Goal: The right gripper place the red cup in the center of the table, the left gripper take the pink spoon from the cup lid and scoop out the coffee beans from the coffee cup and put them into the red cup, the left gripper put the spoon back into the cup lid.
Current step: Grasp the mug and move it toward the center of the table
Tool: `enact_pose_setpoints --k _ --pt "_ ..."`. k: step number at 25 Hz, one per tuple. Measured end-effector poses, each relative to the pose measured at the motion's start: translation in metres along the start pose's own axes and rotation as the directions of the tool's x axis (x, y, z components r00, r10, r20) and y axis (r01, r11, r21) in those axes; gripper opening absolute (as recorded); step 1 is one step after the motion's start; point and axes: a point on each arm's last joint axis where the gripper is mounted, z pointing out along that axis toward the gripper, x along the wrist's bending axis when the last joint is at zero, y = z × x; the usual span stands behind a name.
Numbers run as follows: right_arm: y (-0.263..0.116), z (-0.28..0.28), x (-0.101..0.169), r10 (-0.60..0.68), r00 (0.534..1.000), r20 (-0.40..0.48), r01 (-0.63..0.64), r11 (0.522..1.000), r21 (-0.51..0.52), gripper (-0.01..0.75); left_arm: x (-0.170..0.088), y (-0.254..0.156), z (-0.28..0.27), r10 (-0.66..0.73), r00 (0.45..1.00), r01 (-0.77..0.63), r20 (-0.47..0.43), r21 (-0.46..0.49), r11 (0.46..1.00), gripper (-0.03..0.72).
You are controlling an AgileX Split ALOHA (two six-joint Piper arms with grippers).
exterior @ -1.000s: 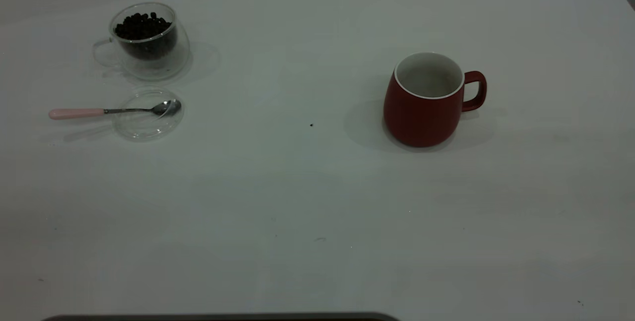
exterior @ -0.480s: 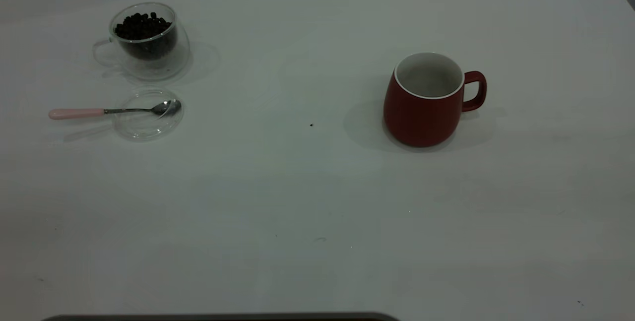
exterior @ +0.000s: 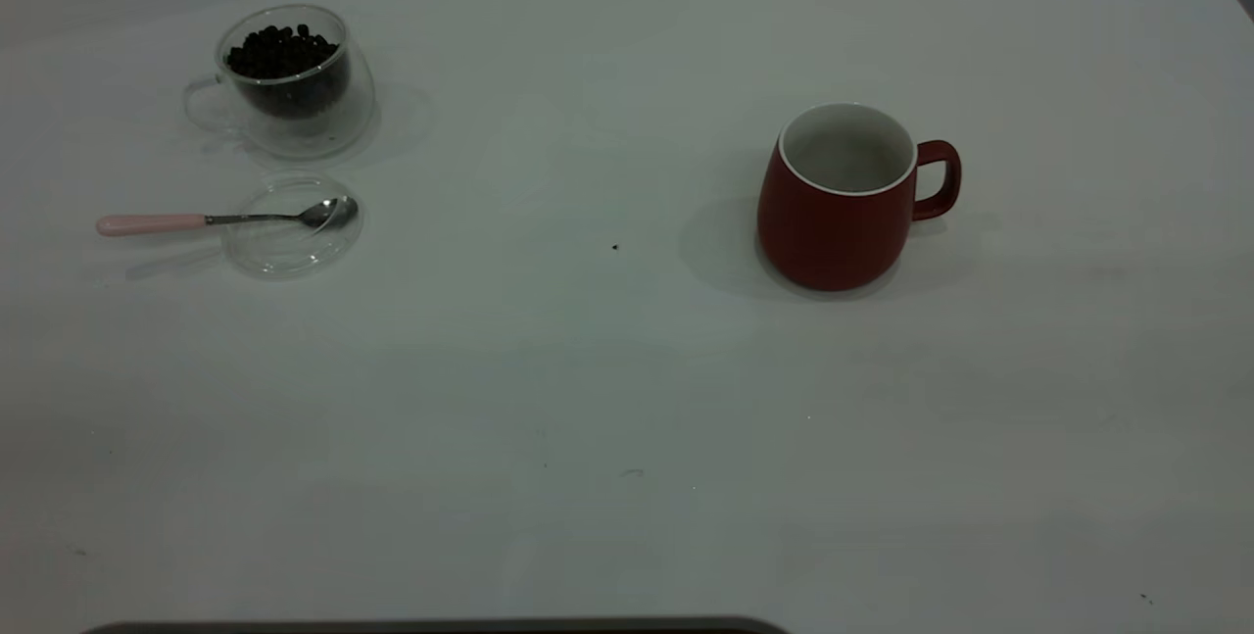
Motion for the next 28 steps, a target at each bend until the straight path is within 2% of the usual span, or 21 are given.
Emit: enact_pose_setpoints --k 22,25,28 --pt "0.002 0.001 -0.001 -0.028 1.0 0.005 0.028 1.0 0.007 0.591 0.0 0.0 0.0 0.0 1.0 0.0 0.0 0.0 1.0 0.517" --pt "0.016 0.002 -0.002 -0.072 0.997 0.004 0.071 0.997 0.037 0.591 0.0 0.0 0.0 0.0 1.0 0.0 0.0 0.0 1.0 0.517" --pt "0.04 0.01 -0.005 -0.082 0.997 -0.011 0.082 0.99 0.119 0.591 0.0 0.0 0.0 0.0 1.0 0.0 0.0 0.0 1.0 0.517"
